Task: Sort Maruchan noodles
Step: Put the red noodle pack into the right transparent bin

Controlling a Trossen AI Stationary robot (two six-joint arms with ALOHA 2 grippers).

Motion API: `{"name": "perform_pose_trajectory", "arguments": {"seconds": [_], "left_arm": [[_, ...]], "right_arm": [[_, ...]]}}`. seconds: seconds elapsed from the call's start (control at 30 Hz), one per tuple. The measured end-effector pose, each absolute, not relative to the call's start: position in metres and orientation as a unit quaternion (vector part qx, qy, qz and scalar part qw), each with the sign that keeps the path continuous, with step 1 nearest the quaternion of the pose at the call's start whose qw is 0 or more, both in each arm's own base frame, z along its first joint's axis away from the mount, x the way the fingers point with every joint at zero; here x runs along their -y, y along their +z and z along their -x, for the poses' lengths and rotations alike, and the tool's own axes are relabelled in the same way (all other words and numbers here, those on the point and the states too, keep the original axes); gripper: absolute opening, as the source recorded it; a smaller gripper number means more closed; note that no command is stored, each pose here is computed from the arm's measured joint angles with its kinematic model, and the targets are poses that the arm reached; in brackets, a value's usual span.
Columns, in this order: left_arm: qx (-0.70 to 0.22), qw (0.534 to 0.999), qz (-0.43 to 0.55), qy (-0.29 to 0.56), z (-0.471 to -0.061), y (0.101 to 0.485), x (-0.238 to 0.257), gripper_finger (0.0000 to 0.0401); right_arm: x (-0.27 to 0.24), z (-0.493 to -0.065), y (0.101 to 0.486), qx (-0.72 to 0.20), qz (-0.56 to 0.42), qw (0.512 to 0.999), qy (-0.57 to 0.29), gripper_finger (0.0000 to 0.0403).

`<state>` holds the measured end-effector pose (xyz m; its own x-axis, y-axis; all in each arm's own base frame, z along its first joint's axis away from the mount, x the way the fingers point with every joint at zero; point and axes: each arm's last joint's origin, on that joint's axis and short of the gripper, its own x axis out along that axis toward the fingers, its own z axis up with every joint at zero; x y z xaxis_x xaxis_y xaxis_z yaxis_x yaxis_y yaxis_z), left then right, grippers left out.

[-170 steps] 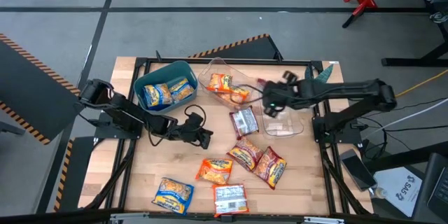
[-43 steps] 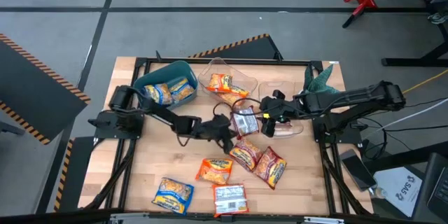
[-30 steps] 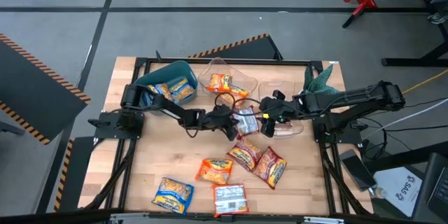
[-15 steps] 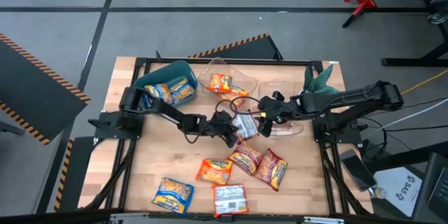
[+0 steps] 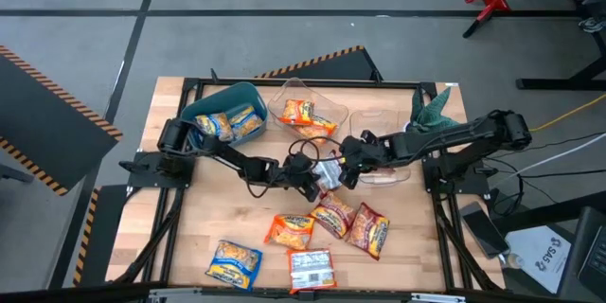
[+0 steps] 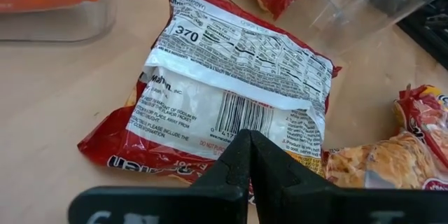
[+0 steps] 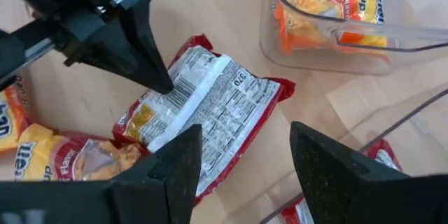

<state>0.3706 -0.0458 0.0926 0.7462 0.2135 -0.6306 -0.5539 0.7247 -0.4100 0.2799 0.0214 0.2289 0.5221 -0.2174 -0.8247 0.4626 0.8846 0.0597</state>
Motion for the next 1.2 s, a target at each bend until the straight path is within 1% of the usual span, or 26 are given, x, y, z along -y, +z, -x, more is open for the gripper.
{"name": "perform_pose_trajectory", "arguments": {"seconds": [0.27, 0.7, 0.83, 0.9, 0.97, 1.2], "left_arm": [[-0.290, 0.877, 0.311, 0.225, -0.367, 0.093, 0.054, 0.0000], [-0.299, 0.868, 0.336, 0.209, -0.363, 0.096, 0.068, 0.0000], [-0.330, 0.865, 0.313, 0.211, -0.355, 0.110, 0.064, 0.0000], [-0.343, 0.864, 0.287, 0.233, -0.347, 0.117, 0.061, 0.0000], [-0.342, 0.865, 0.273, 0.248, -0.344, 0.122, 0.059, 0.0000], [-0.340, 0.870, 0.251, 0.256, -0.342, 0.123, 0.060, 0.0000]], "right_arm": [[-0.021, -0.280, 0.228, -0.443, -0.136, 0.860, -0.215, 0.0200], [-0.020, -0.280, 0.228, -0.437, -0.145, 0.859, -0.224, 0.0200], [-0.020, -0.281, 0.228, -0.432, -0.139, 0.860, -0.234, 0.0200], [-0.019, -0.281, 0.229, -0.428, -0.136, 0.861, -0.240, 0.0200], [-0.019, -0.281, 0.229, -0.427, -0.134, 0.861, -0.241, 0.0200], [-0.019, -0.283, 0.230, -0.413, -0.135, 0.867, -0.244, 0.0200]]}}
